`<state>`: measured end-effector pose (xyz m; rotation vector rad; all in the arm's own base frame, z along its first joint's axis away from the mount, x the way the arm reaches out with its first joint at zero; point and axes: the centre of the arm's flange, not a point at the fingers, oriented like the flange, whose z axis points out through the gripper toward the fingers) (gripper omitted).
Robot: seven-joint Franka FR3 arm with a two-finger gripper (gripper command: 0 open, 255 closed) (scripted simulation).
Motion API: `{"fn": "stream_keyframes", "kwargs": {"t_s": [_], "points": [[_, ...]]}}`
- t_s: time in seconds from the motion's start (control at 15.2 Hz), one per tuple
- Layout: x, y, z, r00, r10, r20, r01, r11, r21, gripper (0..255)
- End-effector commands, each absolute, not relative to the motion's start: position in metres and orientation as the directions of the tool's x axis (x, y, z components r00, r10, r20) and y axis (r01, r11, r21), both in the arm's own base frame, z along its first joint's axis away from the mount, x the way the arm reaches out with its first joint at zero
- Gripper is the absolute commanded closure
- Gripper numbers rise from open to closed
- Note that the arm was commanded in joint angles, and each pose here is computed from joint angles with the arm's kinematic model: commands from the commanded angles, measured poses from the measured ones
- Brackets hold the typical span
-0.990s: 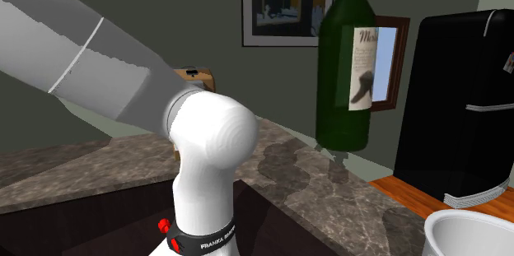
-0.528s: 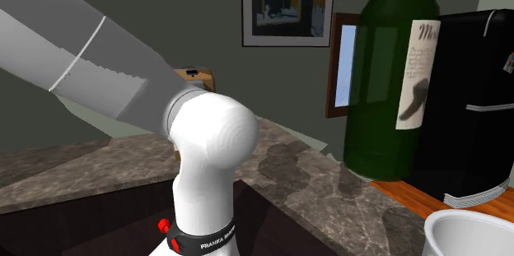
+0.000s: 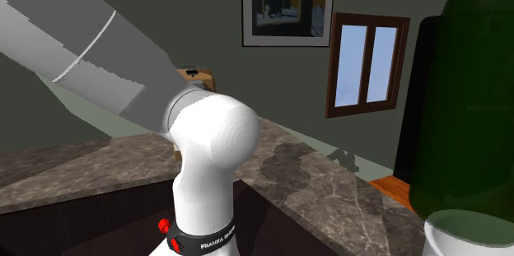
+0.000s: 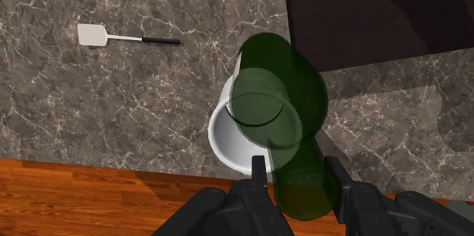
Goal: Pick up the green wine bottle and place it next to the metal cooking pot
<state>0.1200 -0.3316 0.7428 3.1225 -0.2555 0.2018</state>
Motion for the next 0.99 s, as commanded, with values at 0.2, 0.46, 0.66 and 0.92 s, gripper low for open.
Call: {"fn": "stream_keyframes", "kwargs": {"t_s": [0.2, 0.46, 0.66, 0.92], "points": [[0.097, -0.394, 0.746, 0.979, -0.161, 0.128, -0.162, -0.987, -0.007, 255], [0.080, -0.443, 0.746, 0.979, -0.161, 0.128, -0.162, -0.987, -0.007, 255], [0.074, -0.461, 0.741, 0.979, -0.161, 0.128, -0.162, -0.987, -0.007, 255], [0.074, -0.461, 0.720, 0.979, -0.161, 0.128, -0.162, -0.987, -0.007, 255]]}}
